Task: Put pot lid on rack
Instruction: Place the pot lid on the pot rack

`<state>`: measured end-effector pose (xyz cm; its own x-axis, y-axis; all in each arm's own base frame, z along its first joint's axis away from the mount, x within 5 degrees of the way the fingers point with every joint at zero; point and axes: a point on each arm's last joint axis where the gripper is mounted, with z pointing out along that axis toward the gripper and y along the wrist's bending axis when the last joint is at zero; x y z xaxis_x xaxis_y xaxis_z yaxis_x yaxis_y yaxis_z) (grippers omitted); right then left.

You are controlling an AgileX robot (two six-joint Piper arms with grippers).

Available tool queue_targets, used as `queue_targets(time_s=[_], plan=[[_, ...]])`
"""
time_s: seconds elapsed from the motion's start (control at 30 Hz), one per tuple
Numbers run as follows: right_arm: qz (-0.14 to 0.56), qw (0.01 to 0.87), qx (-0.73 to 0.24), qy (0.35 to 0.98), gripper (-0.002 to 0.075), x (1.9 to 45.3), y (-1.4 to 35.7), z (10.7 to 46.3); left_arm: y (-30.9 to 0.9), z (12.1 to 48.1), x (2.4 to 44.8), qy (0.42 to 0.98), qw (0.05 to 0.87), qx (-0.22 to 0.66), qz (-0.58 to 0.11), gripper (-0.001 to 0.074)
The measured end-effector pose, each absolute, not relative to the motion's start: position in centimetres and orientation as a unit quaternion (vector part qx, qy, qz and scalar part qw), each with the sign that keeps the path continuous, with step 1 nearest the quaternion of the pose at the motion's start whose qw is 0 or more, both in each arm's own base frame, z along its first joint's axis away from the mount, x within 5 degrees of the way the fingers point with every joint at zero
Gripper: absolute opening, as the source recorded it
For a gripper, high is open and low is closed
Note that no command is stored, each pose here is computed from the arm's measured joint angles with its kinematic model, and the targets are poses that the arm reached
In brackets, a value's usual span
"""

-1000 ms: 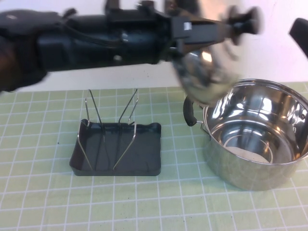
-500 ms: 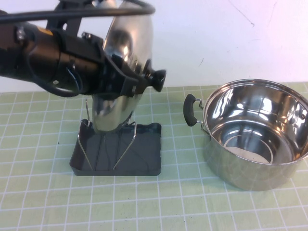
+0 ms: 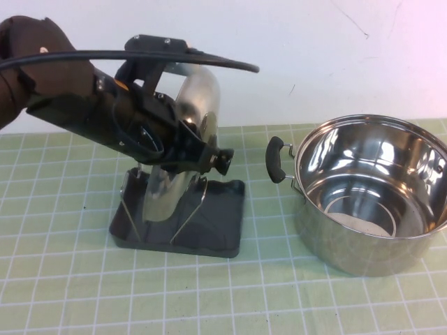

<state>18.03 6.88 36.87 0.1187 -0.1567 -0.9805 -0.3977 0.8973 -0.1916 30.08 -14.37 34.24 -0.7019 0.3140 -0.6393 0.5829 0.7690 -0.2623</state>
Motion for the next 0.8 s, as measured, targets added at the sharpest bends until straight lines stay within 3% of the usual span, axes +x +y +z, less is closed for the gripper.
queue_targets(time_s=[0.27, 0.43, 0.57, 0.7, 0.8], plan=[[0.08, 0.713, -0.207, 0.665, 0.0518, 18.1, 6.8, 36.7, -13.9, 33.6, 30.4, 0.905, 0.282, 0.25, -0.197, 0.012], [0.08, 0.713, -0.207, 0.665, 0.0518, 18.1, 6.8, 36.7, -13.9, 33.6, 30.4, 0.906, 0.283, 0.248, -0.195, 0.0314], [0.079, 0.713, -0.207, 0.665, 0.0518, 18.1, 6.8, 36.7, -13.8, 33.6, 30.5, 0.904, 0.287, 0.253, -0.19, 0.0377], [0.076, 0.709, -0.204, 0.67, 0.0514, 18.1, 6.7, 36.7, -13.2, 34.0, 30.3, 0.904, 0.297, 0.266, -0.156, 0.0349], [0.068, 0.705, -0.196, 0.678, 0.049, 17.9, 6.4, 36.7, -12.0, 35.4, 29.5, 0.906, 0.318, 0.253, -0.12, 0.0227]])
